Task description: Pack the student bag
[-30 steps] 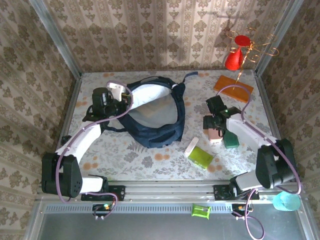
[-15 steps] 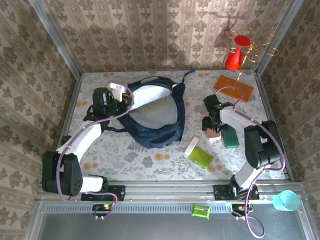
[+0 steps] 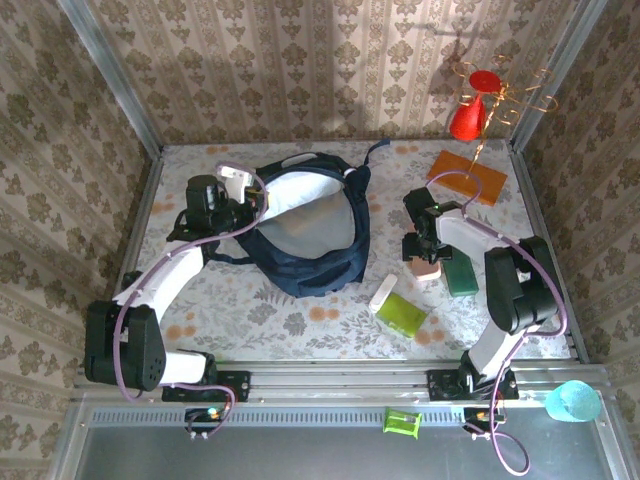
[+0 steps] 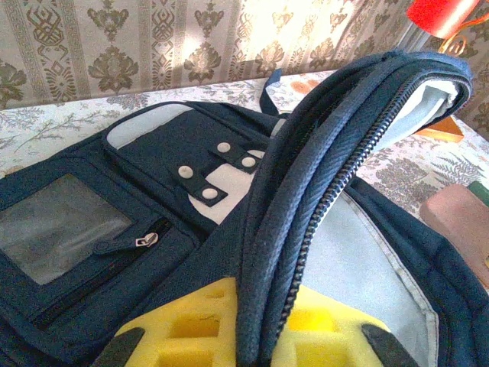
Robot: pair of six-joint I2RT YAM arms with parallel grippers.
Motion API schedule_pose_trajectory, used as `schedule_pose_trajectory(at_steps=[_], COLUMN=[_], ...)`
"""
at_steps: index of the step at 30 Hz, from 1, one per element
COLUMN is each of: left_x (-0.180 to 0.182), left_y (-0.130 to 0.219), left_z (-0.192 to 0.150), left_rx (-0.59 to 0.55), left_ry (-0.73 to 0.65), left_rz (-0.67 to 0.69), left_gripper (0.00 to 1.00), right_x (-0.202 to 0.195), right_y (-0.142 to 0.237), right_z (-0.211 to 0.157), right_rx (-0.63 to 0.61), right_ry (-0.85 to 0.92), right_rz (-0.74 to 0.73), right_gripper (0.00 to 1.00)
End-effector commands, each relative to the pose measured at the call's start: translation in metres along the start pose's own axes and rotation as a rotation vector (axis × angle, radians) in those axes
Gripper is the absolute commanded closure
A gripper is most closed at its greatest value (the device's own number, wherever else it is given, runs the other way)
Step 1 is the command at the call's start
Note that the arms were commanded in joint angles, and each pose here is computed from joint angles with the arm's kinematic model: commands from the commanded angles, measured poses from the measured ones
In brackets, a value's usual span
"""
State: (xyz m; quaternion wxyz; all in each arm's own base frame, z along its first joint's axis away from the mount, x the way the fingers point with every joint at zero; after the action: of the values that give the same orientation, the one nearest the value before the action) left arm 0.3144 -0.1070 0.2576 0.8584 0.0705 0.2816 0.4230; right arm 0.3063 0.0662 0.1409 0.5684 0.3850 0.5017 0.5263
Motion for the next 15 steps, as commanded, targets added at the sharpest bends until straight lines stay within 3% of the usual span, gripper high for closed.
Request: schedule_pose_trajectory(at_steps=[1, 10, 15], left_x=[-0.005, -0.006, -0.006], left_y=[0.001, 0.002, 0.002], left_z=[0.013, 0.013, 0.013], left_rx=[-0.048, -0.044, -0.043], left_ry=[-0.009, -0.008, -0.01], left_rz=[-0.04, -0.04, -0.038], left_gripper=[1.0, 1.0, 1.0], right_x=[0.005, 0.005, 0.007], right_y=[-0.017, -0.004, -0.009], right_z=[0.004, 0.004, 0.005], right_rx=[0.021, 0.0, 0.002], right_ry=[0.023, 0.037, 0.033], right_rz=[0.034, 0.074, 0.088], right_gripper=[0.24, 0.11, 0.18])
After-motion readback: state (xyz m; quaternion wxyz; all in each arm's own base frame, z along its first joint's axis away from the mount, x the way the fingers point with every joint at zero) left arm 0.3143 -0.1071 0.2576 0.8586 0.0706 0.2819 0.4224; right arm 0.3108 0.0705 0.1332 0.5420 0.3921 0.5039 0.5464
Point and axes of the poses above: each hand's point on the last joint's axis, 136 mm out from that joint toward the fingers, its own y axis back along the fingers, its own x axis along the line the jaws close on, z = x × y, the point moved 10 cm from there along y, back along the fingers, and after that the axes turned 11 degrees about y, right-handed, at the moved point
